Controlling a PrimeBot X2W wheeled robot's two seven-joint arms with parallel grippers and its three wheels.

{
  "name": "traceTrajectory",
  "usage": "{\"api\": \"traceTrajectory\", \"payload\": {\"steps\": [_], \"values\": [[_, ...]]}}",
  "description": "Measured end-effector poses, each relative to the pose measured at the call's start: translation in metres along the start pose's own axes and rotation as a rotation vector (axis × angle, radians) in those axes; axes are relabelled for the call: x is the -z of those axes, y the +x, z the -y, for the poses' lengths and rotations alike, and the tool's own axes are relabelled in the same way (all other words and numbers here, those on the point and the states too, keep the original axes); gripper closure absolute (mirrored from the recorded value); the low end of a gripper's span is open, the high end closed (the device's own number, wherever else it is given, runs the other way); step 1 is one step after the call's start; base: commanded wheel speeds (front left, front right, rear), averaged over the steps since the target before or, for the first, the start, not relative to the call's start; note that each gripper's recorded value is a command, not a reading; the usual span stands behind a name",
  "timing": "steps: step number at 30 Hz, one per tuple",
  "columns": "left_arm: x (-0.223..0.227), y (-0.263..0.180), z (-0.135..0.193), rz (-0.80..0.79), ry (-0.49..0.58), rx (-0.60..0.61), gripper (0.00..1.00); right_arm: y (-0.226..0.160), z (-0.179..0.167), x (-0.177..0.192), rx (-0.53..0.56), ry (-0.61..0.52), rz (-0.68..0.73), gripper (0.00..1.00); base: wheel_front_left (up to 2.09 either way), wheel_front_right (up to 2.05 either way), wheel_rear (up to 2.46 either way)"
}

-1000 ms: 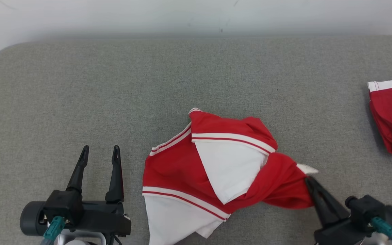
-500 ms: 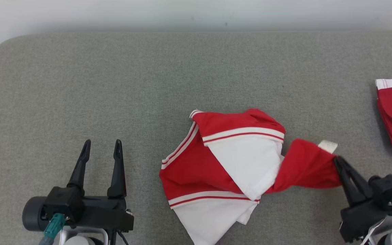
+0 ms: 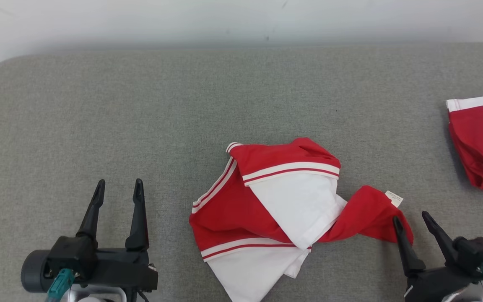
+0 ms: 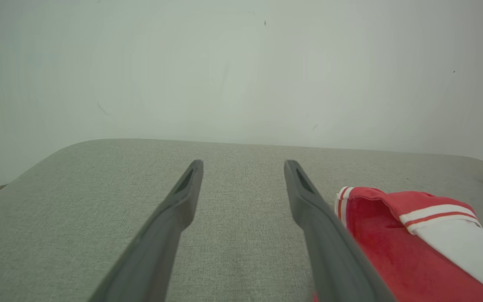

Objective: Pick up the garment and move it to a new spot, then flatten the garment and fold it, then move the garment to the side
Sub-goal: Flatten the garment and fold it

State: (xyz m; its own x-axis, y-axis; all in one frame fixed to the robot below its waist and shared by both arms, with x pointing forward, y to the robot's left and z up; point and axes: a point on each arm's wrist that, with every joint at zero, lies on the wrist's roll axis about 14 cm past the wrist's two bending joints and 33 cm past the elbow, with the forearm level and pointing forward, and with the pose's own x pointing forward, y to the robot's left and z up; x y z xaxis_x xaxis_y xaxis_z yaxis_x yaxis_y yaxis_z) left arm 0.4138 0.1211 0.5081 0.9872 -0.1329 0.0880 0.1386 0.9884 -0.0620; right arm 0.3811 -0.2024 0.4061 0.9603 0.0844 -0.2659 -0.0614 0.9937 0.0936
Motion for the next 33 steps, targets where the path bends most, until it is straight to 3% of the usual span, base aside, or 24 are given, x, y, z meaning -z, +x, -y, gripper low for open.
{"api": "traceTrajectory", "payload": {"steps": [4,11,18,23,33], "values": [[-0.001,-0.004,-0.002,0.001,0.008,-0.006,0.0,-0.015,0.009,-0.011,0.049,0.041,0.055,0.0,0.0,0.0,0.0],[-0.009,-0.011,-0.013,0.018,0.022,-0.054,0.0,-0.037,0.023,-0.063,0.113,0.037,0.232,0.0,0.0,0.0,0.0],[-0.022,-0.02,-0.023,0.051,0.026,-0.086,0.0,-0.045,0.005,-0.109,0.072,0.015,0.358,0.0,0.0,0.0,0.0],[-0.021,-0.036,-0.025,0.039,0.022,-0.099,0.0,-0.05,-0.02,-0.115,0.008,0.021,0.371,0.0,0.0,0.0,0.0],[-0.026,-0.062,-0.029,0.046,0.026,-0.112,0.0,-0.072,-0.031,-0.104,-0.006,0.045,0.352,0.0,0.0,0.0,0.0]]}}
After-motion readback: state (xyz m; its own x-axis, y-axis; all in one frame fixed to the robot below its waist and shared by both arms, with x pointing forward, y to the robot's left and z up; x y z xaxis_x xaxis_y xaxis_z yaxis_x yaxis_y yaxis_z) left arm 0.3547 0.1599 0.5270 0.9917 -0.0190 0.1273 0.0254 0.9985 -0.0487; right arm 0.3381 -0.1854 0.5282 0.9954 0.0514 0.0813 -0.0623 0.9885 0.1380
